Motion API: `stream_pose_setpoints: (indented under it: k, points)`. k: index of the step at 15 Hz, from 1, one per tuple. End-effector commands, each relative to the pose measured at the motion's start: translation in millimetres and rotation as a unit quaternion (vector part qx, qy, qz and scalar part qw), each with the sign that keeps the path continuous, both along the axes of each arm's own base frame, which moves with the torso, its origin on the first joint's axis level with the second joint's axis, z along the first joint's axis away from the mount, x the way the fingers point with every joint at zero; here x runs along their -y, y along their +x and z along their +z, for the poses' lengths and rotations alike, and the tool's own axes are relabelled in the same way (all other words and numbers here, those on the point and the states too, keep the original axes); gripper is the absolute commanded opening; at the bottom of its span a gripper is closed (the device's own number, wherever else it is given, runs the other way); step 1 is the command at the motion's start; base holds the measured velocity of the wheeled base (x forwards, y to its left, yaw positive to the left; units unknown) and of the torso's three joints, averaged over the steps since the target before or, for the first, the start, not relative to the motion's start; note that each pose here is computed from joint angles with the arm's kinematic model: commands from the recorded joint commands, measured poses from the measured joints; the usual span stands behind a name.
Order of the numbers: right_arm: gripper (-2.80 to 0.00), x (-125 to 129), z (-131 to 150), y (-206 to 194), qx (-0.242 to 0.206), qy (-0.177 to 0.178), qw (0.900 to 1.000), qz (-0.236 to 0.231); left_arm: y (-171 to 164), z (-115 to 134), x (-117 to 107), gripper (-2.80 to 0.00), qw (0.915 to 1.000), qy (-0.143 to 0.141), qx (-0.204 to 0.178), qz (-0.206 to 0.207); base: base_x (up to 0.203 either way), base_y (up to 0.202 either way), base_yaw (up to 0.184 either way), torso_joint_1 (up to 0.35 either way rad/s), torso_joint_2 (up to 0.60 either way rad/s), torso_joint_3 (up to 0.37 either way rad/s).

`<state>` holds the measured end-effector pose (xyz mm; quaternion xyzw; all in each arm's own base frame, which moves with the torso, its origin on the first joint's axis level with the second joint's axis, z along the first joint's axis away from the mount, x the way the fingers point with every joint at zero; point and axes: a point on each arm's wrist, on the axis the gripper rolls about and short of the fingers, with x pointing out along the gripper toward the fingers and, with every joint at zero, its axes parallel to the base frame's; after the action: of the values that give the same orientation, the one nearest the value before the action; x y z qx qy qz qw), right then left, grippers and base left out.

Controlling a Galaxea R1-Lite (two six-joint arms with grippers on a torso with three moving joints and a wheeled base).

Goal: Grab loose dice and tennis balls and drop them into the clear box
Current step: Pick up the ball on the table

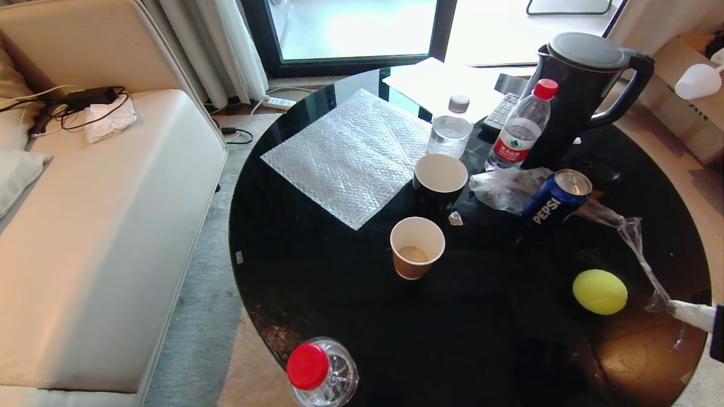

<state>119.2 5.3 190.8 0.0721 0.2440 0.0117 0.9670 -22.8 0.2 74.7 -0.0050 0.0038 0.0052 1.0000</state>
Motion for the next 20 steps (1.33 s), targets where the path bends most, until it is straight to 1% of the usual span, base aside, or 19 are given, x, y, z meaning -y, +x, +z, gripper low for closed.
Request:
stream_pose_setpoints:
  k: [1,2,3,4,8,9,10,11,13,16,18,20]
  points:
    - [-2.8,-6.9,-6.6,41.8,-0.031,0.004,0.999,0.019,0.1,-0.4,0.0,-2.8,1.0,0.0,-0.001,0.0,0.0,0.0,0.0,0.0,0.0,0.0]
    - [-2.8,-8.2,-1.9,43.4,-0.018,0.005,0.999,0.028,0.1,-0.4,0.0,-2.8,1.0,0.0,-0.001,0.0,0.0,0.0,0.0,0.0,0.0,0.0]
    - [-2.8,-8.5,-2.7,43.7,-0.021,-0.004,0.999,0.036,0.1,-0.4,0.0,-2.8,1.0,0.0,-0.001,0.0,0.0,0.0,0.0,0.0,0.0,0.0]
    - [0.0,-8.6,-5.6,46.5,-0.027,-0.018,0.999,0.043,0.1,-0.4,0.0,-2.8,1.0,0.0,-0.001,0.0,0.0,0.0,0.0,0.0,0.0,0.0]
    - [0.0,-5.5,-9.1,53.0,-0.036,-0.081,0.994,0.063,0.1,-0.4,0.0,-2.8,1.0,0.0,-0.001,0.0,0.0,0.0,0.0,0.0,0.0,0.0]
    - [0.0,-4.6,-9.8,54.5,-0.036,-0.11,0.991,0.069,0.1,-0.4,0.0,-2.8,1.0,0.0,-0.001,0.0,0.0,0.0,0.0,0.0,0.0,0.0]
    - [0.0,-2.9,-12.6,57.1,-0.044,-0.138,0.987,0.064,0.1,-0.4,0.0,-2.8,1.0,0.0,-0.001,0.0,0.0,0.0,0.0,0.0,0.0,0.0]
    - [0.0,-1.7,-15.3,58.9,-0.054,-0.155,0.985,0.059,0.1,-0.4,0.0,-2.8,1.0,0.0,-0.001,0.0,0.0,0.0,0.0,0.0,0.0,0.0]
    - [0.0,1.7,-20.1,65.0,-0.067,-0.159,0.984,0.049,0.1,-0.4,0.0,-2.8,1.0,0.0,-0.001,0.0,0.0,0.0,0.0,0.0,0.0,0.0]
    - [0.0,1.5,-25.3,73.7,-0.078,-0.156,0.983,0.054,0.1,-0.4,0.0,-2.8,1.0,0.0,-0.001,0.0,0.0,0.0,0.0,0.0,0.0,0.0]
    - [0.0,0.6,-25.9,83.8,-0.064,-0.151,0.985,0.061,0.1,-0.4,0.0,-2.8,1.0,0.0,-0.001,0.0,0.0,0.0,0.0,0.0,0.0,0.0]
    - [0.0,-0.5,-29.4,91.4,-0.053,-0.14,0.985,0.082,0.1,-0.4,0.0,-2.8,1.0,0.0,-0.001,0.0,0.0,0.0,0.0,0.0,0.0,0.0]
